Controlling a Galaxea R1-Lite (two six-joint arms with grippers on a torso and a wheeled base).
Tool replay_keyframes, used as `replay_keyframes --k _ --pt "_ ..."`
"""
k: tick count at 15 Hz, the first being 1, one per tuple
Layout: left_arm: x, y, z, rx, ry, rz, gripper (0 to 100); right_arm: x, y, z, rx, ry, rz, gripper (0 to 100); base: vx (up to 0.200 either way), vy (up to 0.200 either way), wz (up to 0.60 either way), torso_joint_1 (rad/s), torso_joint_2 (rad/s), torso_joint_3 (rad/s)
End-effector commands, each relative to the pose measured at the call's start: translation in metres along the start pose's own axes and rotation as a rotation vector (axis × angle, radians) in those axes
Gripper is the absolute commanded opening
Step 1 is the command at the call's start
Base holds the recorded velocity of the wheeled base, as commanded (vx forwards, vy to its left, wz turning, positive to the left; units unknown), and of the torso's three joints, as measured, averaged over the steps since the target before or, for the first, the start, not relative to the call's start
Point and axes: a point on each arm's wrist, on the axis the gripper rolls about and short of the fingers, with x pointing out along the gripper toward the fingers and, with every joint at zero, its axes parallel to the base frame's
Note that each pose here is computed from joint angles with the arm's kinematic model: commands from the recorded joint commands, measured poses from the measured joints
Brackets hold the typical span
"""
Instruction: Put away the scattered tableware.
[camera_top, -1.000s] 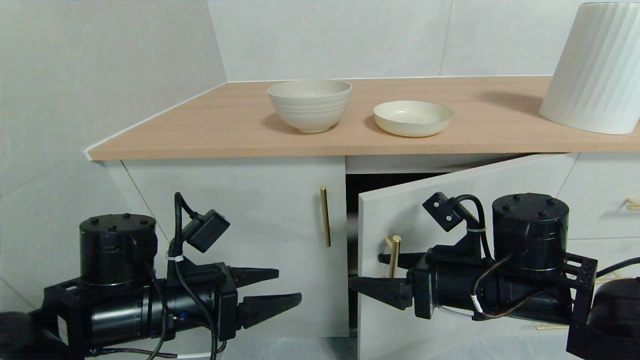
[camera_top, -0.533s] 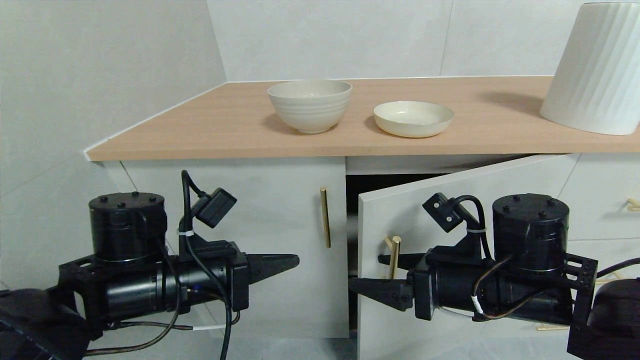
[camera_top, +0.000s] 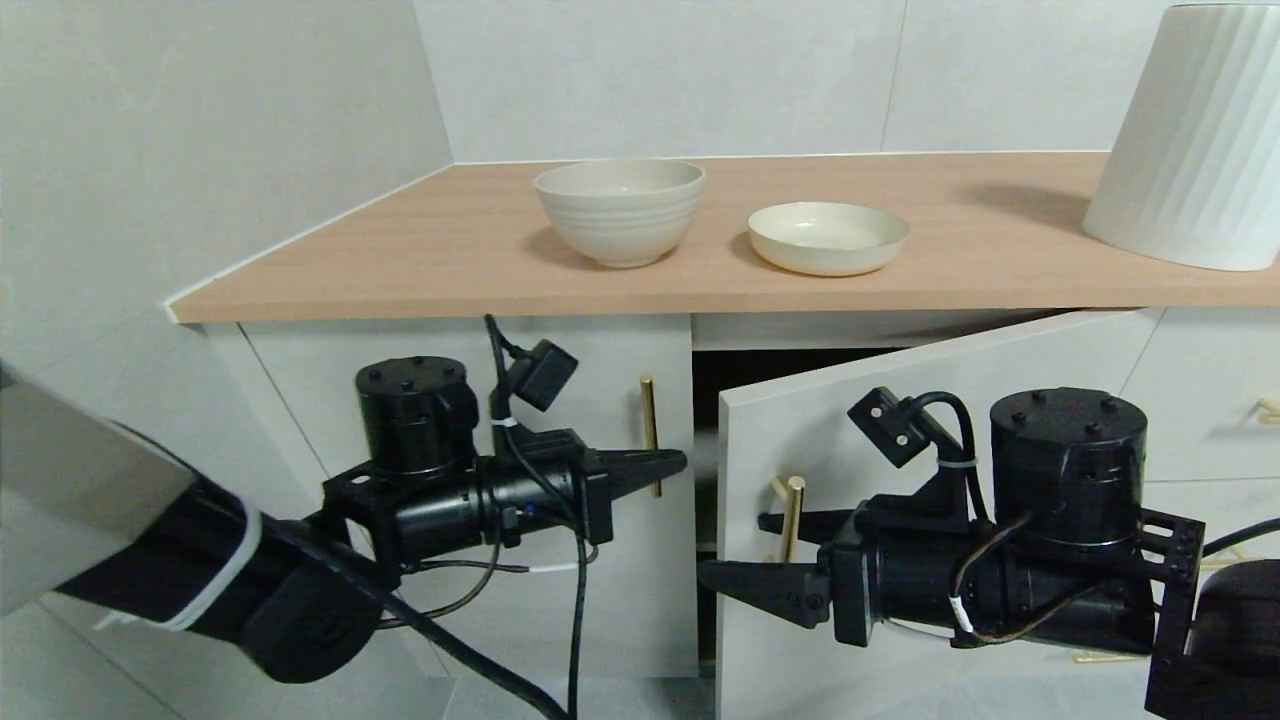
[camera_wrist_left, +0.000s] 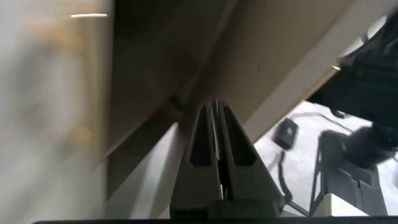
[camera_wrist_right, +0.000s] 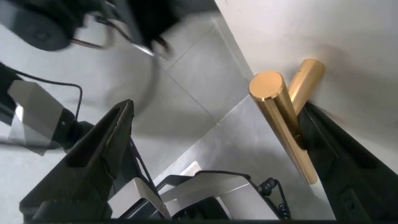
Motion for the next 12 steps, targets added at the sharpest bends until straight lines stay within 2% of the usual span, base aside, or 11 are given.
replay_keyframes --k 1,4,6,9,12 --pt "0.035 0.004 -0.017 -0.012 0.043 -0.04 0 -0.003 0.002 0.001 -0.003 -0.007 0.001 100 0.0 0.0 0.0 0.0 0.0 0.0" --pt "0.053 0.015 -0.027 -0.008 0.045 -0.019 0 -0.006 0.003 0.0 -0.002 -0.004 0.0 100 0.0 0.0 0.0 0.0 0.0 0.0" --pt "0.055 0.014 -0.026 0.011 0.019 -0.022 0 -0.007 0.003 -0.001 0.0 -0.001 -0.003 100 0.0 0.0 0.0 0.0 0.0 0.0" --pt "0.064 0.001 -0.026 0.043 -0.019 -0.036 0 -0.011 0.0 -0.005 0.002 0.007 -0.02 100 0.0 0.0 0.0 0.0 0.0 0.0" --pt "0.073 -0.017 -0.032 0.068 -0.045 -0.063 0 -0.019 -0.01 0.001 -0.045 -0.045 -0.116 100 0.0 0.0 0.0 0.0 0.0 0.0"
